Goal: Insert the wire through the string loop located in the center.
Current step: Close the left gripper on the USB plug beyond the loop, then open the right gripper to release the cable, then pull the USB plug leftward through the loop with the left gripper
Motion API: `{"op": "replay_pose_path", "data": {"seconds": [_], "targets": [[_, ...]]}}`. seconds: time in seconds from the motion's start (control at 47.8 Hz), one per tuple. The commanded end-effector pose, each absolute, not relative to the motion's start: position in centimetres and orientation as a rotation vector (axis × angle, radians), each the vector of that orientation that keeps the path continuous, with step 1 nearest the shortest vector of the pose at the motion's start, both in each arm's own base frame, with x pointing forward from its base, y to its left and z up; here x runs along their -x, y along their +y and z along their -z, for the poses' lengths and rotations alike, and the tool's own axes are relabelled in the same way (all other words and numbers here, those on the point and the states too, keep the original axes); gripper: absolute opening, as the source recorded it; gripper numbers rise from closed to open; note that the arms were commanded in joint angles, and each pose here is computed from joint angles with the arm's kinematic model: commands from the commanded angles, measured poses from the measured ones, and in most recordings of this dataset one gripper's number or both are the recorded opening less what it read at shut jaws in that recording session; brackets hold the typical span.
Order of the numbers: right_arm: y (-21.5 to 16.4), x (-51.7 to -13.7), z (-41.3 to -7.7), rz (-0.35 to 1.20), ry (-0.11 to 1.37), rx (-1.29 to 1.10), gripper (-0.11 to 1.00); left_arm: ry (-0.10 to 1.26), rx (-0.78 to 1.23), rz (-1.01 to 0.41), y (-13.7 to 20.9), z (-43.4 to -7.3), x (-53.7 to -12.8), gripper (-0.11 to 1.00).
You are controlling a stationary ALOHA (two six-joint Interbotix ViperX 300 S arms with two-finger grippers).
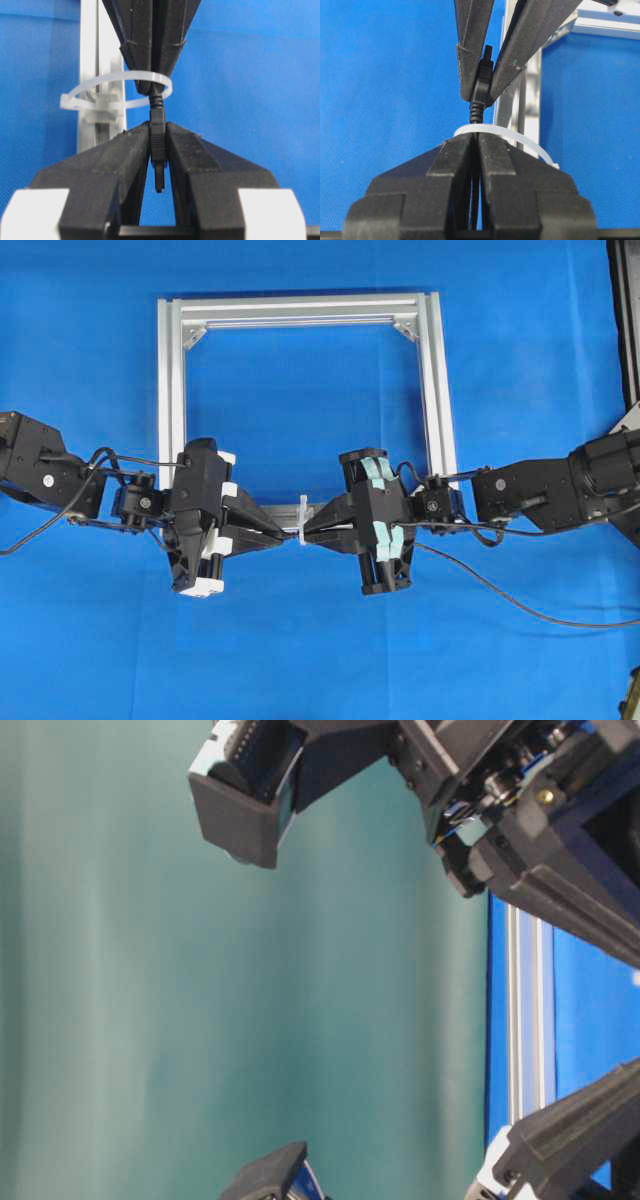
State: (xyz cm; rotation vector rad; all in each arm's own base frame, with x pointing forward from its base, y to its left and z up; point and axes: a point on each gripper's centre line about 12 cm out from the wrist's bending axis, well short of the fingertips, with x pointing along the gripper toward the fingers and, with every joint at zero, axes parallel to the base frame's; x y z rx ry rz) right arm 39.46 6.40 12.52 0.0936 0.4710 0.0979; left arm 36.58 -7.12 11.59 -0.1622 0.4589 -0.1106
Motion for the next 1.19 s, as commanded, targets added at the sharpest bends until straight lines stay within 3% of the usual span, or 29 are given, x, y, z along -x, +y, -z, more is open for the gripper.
{"op": "replay_pose_path", "data": {"seconds": [0.0, 0.188, 0.272, 0.355, 0.439, 0.648, 1.171], "targets": [[6.3, -39.8, -13.5, -0.097, 0.440, -0.095, -0.02, 0.423, 0.165, 0.122, -7.5, -12.6, -37.1, 0.09], [6.3, -39.7, -13.3, -0.101, 0.463, -0.086, -0.01, 0.423, 0.165, 0.122, -7.5, -12.6, -37.1, 0.09], [6.3, -39.8, -13.3, -0.100, 0.464, -0.087, 0.06, 0.423, 0.165, 0.122, -7.5, -12.6, -37.1, 0.09], [6.2, -39.8, -13.3, -0.097, 0.464, -0.090, 0.22, 0.422, 0.165, 0.122, -7.5, -12.7, -37.1, 0.09], [6.2, -39.8, -13.4, -0.096, 0.462, -0.093, 0.45, 0.422, 0.165, 0.122, -7.5, -12.7, -37.1, 0.09], [6.2, -39.8, -13.3, -0.094, 0.463, -0.095, 0.93, 0.424, 0.163, 0.122, -7.5, -12.6, -37.1, 0.09], [6.2, -39.4, -13.4, -0.095, 0.465, -0.094, 0.93, 0.458, 0.156, 0.124, -7.1, -12.1, -34.7, 0.09]]}}
